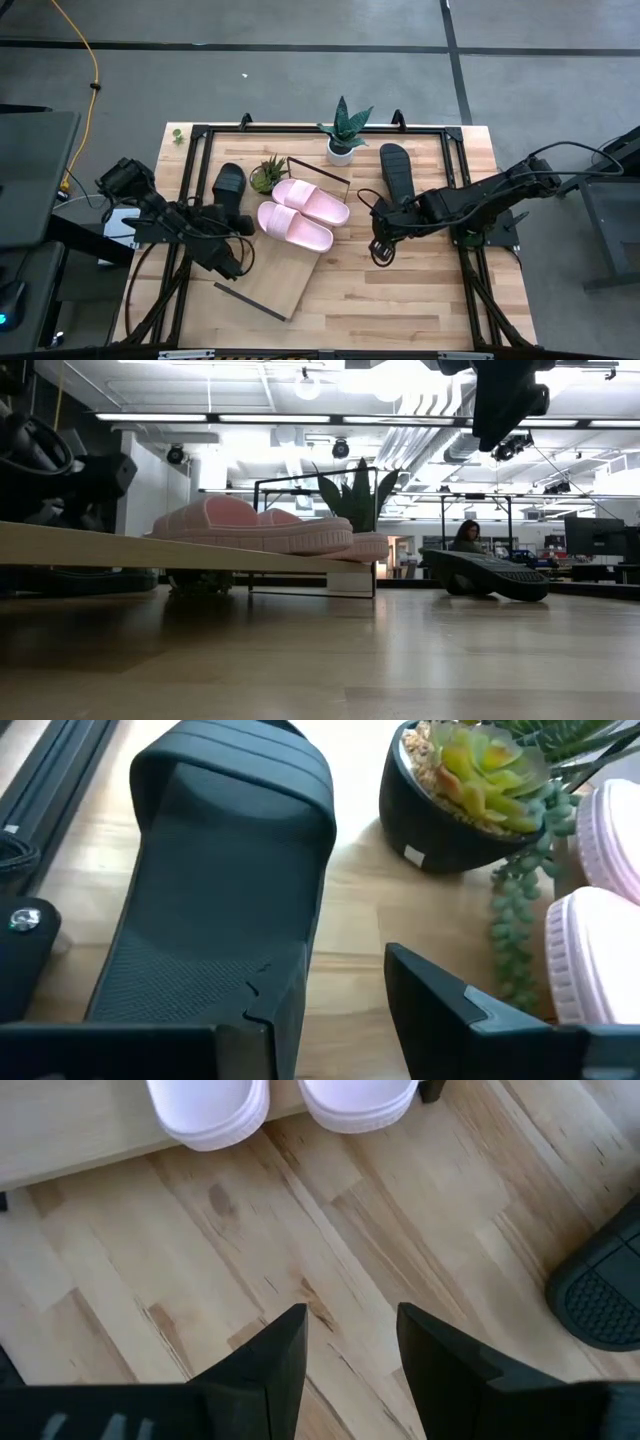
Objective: Pick and place slides into the shelf
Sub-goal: Put the left black slide on the shelf
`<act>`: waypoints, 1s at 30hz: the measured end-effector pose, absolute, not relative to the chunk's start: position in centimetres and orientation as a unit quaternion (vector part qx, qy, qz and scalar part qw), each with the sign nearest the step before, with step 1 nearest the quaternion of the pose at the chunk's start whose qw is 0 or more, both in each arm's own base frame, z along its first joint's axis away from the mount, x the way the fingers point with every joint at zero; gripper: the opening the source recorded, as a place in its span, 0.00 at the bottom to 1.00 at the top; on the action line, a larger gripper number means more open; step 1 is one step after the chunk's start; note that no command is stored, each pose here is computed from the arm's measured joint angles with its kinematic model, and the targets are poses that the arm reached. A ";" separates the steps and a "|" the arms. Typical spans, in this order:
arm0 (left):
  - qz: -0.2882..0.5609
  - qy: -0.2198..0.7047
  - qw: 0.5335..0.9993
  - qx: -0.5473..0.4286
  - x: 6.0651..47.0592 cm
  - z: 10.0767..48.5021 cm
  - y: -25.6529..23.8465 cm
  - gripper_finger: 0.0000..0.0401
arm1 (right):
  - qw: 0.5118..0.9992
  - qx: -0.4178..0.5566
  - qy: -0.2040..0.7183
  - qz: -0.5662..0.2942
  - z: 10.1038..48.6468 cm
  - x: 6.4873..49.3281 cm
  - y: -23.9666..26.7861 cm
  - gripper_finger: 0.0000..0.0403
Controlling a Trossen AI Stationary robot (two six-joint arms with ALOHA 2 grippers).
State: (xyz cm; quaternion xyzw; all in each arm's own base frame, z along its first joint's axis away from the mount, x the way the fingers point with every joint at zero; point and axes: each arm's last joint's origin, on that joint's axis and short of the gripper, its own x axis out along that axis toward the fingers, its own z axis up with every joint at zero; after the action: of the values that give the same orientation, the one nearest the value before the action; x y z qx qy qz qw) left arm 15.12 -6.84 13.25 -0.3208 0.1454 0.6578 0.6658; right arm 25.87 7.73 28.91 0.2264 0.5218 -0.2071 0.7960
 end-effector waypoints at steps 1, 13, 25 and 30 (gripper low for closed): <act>0.658 0.146 0.666 -0.320 15.1 13.2 -6.9 0.32 | 0.795 0.227 0.522 -0.210 28.9 25.8 7.7 0.36; 0.665 0.153 0.662 -0.311 14.9 13.3 -6.8 0.32 | 0.791 0.236 0.520 -0.218 28.9 25.8 7.8 0.36; 0.665 0.153 0.664 -0.306 14.9 13.2 -6.7 0.32 | 0.799 0.229 0.498 -0.247 28.9 25.9 7.6 0.36; 0.672 0.158 0.665 -0.286 15.0 12.7 -6.8 0.32 | 0.798 0.237 0.494 -0.252 28.9 25.9 7.6 0.36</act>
State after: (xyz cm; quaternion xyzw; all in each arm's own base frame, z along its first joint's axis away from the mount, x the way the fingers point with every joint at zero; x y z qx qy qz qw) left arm 14.95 -6.77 12.65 -0.2865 0.1584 0.6716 0.6647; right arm 25.89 7.58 28.95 0.2368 0.4939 -0.2518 0.7979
